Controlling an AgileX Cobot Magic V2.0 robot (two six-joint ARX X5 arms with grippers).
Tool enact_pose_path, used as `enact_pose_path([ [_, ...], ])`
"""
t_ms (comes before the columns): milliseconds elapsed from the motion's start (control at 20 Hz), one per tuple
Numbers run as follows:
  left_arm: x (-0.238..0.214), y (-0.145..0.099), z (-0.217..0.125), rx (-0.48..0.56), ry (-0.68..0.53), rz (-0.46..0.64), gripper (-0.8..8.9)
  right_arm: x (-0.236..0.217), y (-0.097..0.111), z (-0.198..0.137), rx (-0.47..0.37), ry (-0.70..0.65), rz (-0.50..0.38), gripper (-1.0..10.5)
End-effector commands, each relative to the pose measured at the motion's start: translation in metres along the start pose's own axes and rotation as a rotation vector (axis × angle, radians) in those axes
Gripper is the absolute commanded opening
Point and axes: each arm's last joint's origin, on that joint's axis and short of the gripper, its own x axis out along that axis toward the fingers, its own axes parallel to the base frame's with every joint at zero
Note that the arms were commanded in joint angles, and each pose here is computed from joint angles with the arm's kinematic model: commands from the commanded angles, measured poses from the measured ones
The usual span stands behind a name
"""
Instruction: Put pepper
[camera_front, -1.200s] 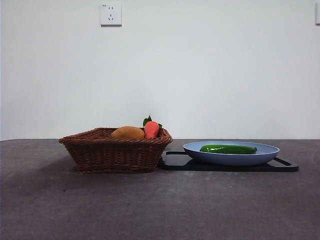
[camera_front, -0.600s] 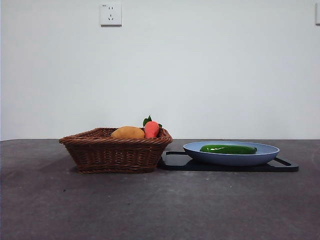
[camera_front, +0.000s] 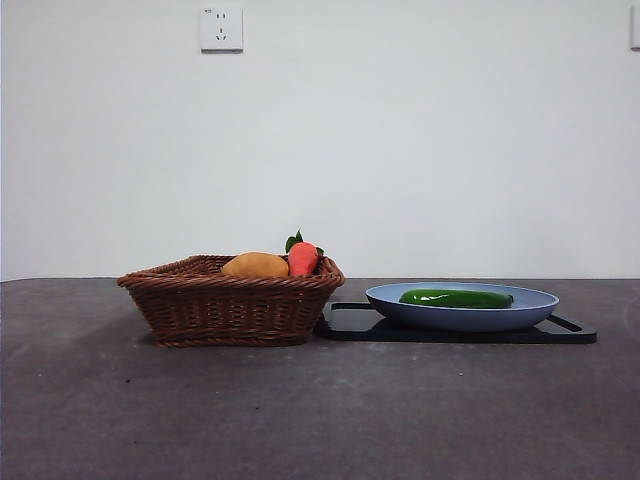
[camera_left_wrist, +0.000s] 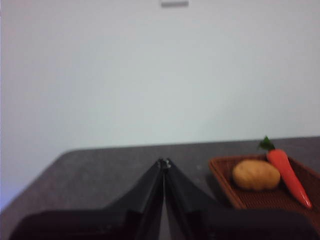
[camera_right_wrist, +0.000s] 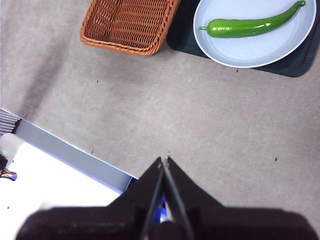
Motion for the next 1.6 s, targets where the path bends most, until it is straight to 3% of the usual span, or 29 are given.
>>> enact_pose_path([
  [50,-0.003,0.0,-0.013,-0.038,0.001,0.002,0.08,-0.002,0.001,0.003,-0.002,-0.015,0.001,0.1],
  [350,-0.008,0.0,-0.031,-0.042,0.089,0.003,0.08,-0.002,0.001,0.003,-0.002,-0.015,0.001,0.1],
  [750,-0.015,0.0,-0.054,-0.088,0.329,0.011,0.08,-0.002,0.001,0.003,-0.002,-0.015,0.001,0.1],
  [1600,-0.014,-0.001,-0.053,-0.11,0.321,-0.012,0.08,-0.003,0.001,0.003,-0.002,-0.016,0.001,0.1],
])
